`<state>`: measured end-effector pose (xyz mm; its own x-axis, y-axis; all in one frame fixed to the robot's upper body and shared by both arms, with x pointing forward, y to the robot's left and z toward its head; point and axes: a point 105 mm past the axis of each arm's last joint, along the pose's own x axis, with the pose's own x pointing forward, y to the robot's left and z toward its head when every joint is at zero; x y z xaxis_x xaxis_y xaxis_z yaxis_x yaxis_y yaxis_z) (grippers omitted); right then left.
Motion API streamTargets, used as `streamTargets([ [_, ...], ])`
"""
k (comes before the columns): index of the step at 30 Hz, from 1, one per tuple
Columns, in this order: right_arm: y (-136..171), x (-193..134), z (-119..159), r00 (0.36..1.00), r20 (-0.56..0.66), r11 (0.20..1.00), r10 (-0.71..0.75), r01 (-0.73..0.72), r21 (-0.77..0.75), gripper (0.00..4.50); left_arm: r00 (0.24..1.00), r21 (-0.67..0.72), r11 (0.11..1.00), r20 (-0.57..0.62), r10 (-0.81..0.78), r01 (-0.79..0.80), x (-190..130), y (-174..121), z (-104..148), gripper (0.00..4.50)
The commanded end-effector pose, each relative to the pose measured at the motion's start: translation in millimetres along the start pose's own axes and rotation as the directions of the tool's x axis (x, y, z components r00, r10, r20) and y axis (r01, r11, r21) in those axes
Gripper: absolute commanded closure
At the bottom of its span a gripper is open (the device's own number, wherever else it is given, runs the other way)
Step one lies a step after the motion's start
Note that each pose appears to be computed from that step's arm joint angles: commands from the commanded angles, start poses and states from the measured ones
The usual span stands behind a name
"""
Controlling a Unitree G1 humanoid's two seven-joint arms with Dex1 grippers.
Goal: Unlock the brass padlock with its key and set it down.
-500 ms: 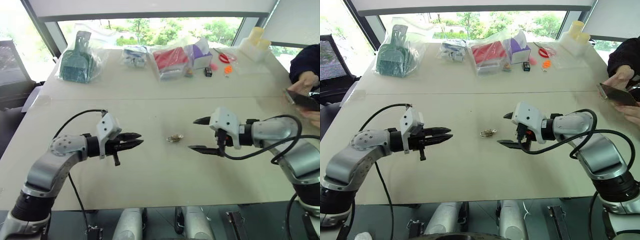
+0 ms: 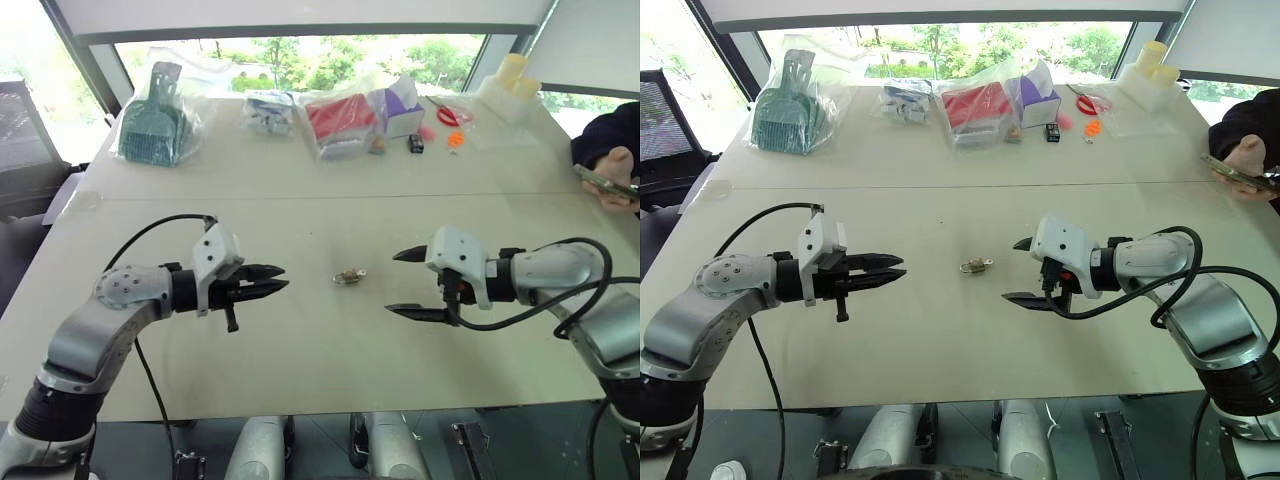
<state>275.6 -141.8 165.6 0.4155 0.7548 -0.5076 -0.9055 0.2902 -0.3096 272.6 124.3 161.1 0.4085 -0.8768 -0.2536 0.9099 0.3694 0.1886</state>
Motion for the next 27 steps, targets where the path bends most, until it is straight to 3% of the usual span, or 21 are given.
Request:
streamTargets([
  [1, 0.0, -4.0, 9.6, 1.0, 0.015, 0.999, -0.009, 0.01, -0.044, 0.02, 1.0, 0.08, 0.997, 0.011, -0.017, 0.016, 2.7, -2.4, 7.3, 3.68],
  [11, -0.2, -3.8, 10.0, 1.0, 0.016, 0.999, -0.018, 0.019, -0.045, 0.02, 0.999, 0.16, 0.986, 0.007, -0.043, 0.041, 7.1, -0.9, 1.2, 3.68],
  [18, 1.9, -4.0, 9.1, 0.999, 0.016, 0.999, -0.036, 0.036, -0.037, 0.02, 0.996, 0.167, 0.986, 0.08, -0.03, 0.017, 25.7, -0.4, 0.1, 3.68],
  [21, 1.7, -4.0, 8.4, 0.999, 0.014, 0.998, -0.051, 0.051, -0.038, 0.0, 0.993, 0.153, 0.988, 0.116, -0.035, 0.017, 48.2, -3.5, -5.9, 2.79],
  [27, 1.8, -5.8, 8.9, 0.997, 0.012, 0.996, -0.075, 0.076, -0.038, 0.0, 0.992, 0.174, 0.985, 0.122, -0.017, -0.005, 85.7, -1.5, -19.9, 0.19],
])
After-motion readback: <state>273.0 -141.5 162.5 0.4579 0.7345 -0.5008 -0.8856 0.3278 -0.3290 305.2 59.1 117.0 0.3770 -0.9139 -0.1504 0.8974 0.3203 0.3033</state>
